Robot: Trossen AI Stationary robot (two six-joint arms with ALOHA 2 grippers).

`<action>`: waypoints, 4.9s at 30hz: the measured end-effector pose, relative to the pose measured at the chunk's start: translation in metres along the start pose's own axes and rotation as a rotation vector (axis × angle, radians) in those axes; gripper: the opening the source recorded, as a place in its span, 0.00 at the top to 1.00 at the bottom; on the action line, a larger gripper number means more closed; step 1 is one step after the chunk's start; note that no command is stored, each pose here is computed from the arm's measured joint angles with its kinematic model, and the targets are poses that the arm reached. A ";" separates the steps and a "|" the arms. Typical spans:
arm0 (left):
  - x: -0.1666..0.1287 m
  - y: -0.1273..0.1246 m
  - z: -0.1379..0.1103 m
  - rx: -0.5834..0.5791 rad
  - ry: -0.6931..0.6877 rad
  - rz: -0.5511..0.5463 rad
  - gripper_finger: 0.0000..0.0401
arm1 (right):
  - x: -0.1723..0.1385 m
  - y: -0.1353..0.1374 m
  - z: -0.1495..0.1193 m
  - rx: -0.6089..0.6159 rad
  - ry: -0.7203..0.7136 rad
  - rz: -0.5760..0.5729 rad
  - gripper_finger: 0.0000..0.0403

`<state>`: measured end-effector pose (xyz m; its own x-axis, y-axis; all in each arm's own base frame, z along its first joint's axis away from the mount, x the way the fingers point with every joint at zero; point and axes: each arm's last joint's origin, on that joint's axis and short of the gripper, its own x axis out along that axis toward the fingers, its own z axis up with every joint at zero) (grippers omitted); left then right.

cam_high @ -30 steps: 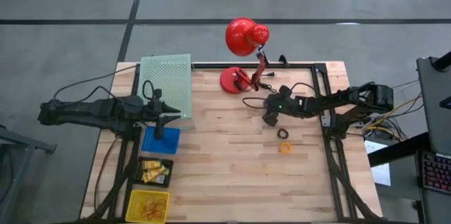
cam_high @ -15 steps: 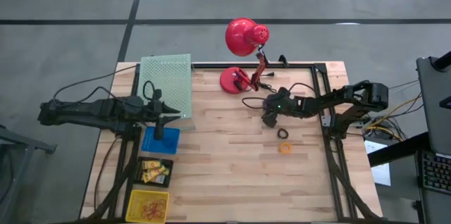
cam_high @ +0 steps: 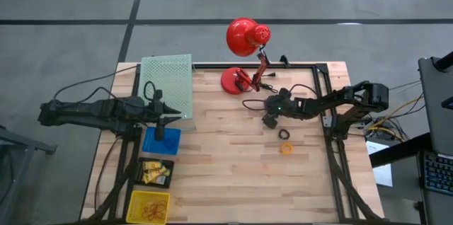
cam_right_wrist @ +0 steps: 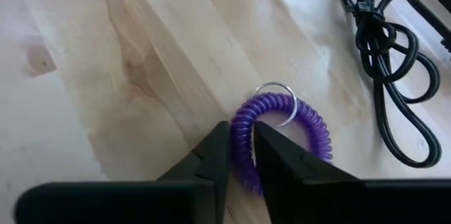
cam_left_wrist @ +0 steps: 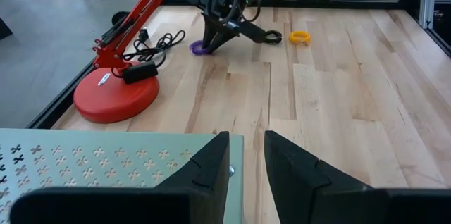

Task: Pick & Place Office Desk Supplies
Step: Put the purple spring rubber band into the blue bin

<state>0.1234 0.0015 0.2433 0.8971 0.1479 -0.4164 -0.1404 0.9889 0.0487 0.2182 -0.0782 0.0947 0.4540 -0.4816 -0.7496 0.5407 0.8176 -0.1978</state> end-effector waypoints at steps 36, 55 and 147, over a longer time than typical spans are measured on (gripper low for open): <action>0.000 0.000 -0.001 0.002 0.013 0.001 0.76 | -0.051 0.054 0.020 0.016 -0.205 0.560 0.94; 0.000 0.000 -0.001 0.002 0.015 0.001 0.76 | -0.095 0.118 0.061 -0.101 -0.616 0.906 0.95; 0.024 -0.003 -0.039 -0.001 -0.011 0.000 0.76 | -0.011 0.248 0.157 -0.222 -0.707 0.766 0.69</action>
<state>0.1292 0.0013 0.1971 0.9015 0.1485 -0.4064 -0.1413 0.9888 0.0478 0.4582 0.0802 0.1533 0.9649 0.1703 -0.1997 -0.1724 0.9850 0.0071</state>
